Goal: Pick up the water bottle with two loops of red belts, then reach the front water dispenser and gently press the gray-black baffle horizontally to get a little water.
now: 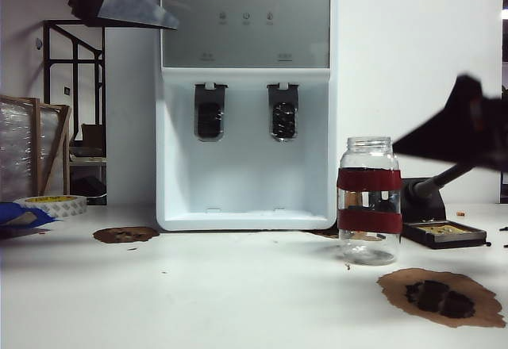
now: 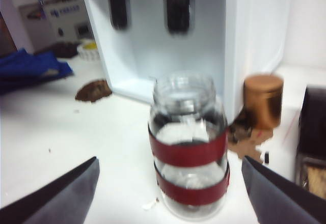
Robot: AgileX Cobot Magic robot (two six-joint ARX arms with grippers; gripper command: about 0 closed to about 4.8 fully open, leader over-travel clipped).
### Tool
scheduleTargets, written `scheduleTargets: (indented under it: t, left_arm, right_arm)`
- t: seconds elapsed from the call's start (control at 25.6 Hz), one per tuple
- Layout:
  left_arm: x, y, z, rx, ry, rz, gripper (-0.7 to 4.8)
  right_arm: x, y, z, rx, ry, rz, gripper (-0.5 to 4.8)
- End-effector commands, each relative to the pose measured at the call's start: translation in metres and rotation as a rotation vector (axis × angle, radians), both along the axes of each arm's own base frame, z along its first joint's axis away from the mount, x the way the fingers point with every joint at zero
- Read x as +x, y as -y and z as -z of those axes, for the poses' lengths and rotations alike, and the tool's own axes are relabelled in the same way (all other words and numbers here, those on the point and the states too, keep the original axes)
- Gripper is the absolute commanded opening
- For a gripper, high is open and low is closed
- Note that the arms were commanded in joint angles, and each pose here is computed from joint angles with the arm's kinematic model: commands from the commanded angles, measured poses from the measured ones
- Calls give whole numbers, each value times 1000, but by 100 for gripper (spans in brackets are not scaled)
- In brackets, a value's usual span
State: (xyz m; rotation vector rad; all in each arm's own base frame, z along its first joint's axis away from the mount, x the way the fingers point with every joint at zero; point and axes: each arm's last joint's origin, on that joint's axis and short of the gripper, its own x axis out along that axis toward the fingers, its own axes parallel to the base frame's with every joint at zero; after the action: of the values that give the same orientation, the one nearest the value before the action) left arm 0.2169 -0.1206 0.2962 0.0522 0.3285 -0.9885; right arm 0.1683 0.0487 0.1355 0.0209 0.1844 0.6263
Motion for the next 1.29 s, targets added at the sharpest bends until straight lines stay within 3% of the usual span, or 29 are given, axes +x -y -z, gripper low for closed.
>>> scheduleTargets:
  t: [0.04,0.31,0.39,0.51,1.29]
  left_arm:
    - [0,0,-3,-8,24,6,479]
    - [0,0,-4,3,44,13,479]
    - [0,0,-4,3,46,12,479]
    - [0,1,-4,2,49,15,479]
    - [-1,3,-4,10,61,30,479]
  right_arm:
    - [6,-2,9,9,-8,-29,479]
    - [10,-4,44,10,-97,-56,479]
    - [17,-4,43,10,-91,15,479]
    - [27,-6,38,40,-72,34,479]
    - [62,-22,36,84,-66,-66,479]
